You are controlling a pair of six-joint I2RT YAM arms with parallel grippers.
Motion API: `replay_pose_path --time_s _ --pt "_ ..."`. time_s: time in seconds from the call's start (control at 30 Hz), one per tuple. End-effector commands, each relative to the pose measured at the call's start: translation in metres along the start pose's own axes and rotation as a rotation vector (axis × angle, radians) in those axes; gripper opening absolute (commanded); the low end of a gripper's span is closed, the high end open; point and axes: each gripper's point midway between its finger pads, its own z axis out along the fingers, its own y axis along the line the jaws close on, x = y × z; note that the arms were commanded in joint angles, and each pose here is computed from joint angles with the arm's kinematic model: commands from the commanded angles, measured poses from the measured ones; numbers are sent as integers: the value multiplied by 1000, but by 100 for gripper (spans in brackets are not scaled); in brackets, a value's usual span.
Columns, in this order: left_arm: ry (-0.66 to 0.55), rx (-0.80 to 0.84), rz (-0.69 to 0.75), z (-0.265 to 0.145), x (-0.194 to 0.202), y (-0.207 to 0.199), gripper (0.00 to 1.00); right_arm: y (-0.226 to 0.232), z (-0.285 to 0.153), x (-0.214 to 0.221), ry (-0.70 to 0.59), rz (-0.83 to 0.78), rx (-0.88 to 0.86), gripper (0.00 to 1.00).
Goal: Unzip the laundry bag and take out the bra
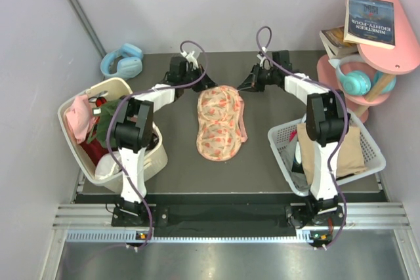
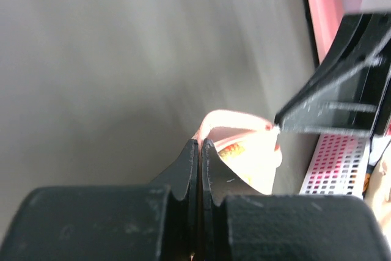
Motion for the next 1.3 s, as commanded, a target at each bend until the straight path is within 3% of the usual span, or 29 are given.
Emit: replay_pose_path --time_s 0.0,0.2,0.27,0.3,0.4,0.53,0.83,1.27 --pt "-96 -41 70 -33 -29 -3 0 10 -4 -28 -39 -48 -9 0" --pt "10 63 103 -51 9 -22 3 13 4 -35 -31 -73 -10 0" --pt "39 105 125 -55 19 -29 14 15 8 -29 -16 -79 -19 0" --pt "42 117 141 -59 19 -36 38 19 12 -24 -3 -87 -25 0" --pt "54 138 180 -65 18 -45 63 21 18 -9 23 -100 -35 0" --pt "42 179 229 -65 2 -56 75 21 17 8 46 -95 -54 0" --pt "68 312 245 -25 -12 -74 77 32 9 21 60 -119 -105 0" --pt "234 342 215 9 48 -54 75 41 4 25 53 -108 -141 0"
